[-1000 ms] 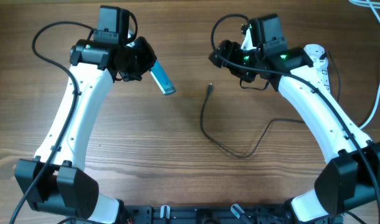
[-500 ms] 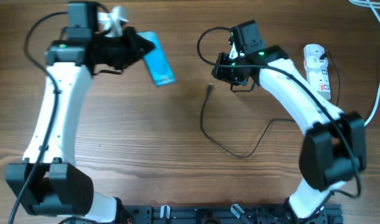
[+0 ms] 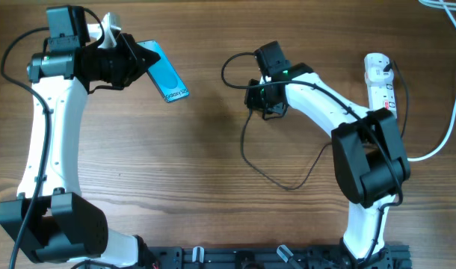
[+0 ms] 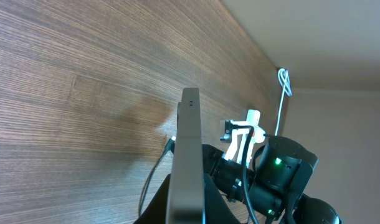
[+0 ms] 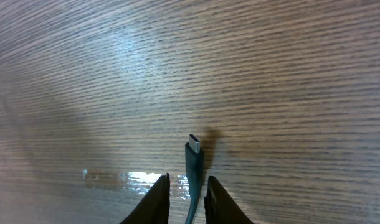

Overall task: Plug charger to phone and switch on socket
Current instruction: 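Release the phone from the right gripper, keep it in the left, then grasp the black cable's USB-C plug with the right gripper and lift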

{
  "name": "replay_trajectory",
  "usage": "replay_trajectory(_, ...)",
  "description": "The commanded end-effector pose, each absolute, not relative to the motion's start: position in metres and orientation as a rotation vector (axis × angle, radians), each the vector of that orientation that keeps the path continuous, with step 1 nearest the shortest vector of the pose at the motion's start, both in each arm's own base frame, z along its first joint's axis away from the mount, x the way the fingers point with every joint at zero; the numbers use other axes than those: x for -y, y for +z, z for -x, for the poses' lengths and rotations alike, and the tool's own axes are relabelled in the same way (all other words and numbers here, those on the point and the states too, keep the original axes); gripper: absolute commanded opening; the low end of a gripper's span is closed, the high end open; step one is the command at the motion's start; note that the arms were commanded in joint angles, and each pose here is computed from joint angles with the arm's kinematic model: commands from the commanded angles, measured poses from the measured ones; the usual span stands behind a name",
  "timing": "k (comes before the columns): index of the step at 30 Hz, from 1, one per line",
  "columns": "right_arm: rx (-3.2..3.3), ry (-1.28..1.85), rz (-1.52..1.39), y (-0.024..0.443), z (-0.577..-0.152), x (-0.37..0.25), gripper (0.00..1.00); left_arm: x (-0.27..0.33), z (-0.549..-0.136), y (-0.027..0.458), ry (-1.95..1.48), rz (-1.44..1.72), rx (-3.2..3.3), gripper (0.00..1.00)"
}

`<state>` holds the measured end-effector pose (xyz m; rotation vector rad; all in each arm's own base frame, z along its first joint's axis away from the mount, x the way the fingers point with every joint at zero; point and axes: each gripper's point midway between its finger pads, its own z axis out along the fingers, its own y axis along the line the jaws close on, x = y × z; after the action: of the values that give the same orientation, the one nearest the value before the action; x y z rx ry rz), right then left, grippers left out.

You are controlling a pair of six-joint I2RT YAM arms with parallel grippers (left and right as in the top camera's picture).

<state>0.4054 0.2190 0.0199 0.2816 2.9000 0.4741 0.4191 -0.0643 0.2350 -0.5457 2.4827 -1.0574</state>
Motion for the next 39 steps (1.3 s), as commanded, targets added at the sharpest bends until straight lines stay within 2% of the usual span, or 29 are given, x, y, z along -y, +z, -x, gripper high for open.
replay_trajectory(1, -2.881, 0.387, -0.339, 0.011, -0.41, -0.21, 0.2, 0.065, -0.419, 0.237, -1.071, 0.556, -2.48, 0.04)
replay_trajectory(23, -2.965, 0.319, -0.358, -0.035, -0.385, -0.221, 0.18, 0.065, -0.418, 0.236, -1.071, 0.56, -2.485, 0.04)
replay_trajectory(25, -2.96, 0.325, -0.357, -0.035, -0.386, -0.222, 0.05, 0.065, -0.418, 0.236, -1.071, 0.56, -2.485, 0.04)
replay_trajectory(28, -2.944, 0.391, -0.291, -0.031, -0.391, -0.23, 0.05, 0.065, -0.418, 0.236, -1.071, 0.56, -2.484, 0.04)
replay_trajectory(31, -2.892, 0.671, 0.022, -0.002, -0.398, -0.259, 0.04, 0.065, -0.418, 0.236, -1.071, 0.56, -2.484, 0.04)
replay_trajectory(35, -2.736, 0.933, 0.217, 0.064, -0.403, -0.273, 0.04, 0.065, -0.418, 0.236, -1.072, 0.56, -2.485, 0.04)
replay_trajectory(39, -2.459, 1.236, 0.53, 0.157, -0.384, -0.287, 0.04, 0.065, -0.418, 0.236, -1.072, 0.561, -2.485, 0.04)
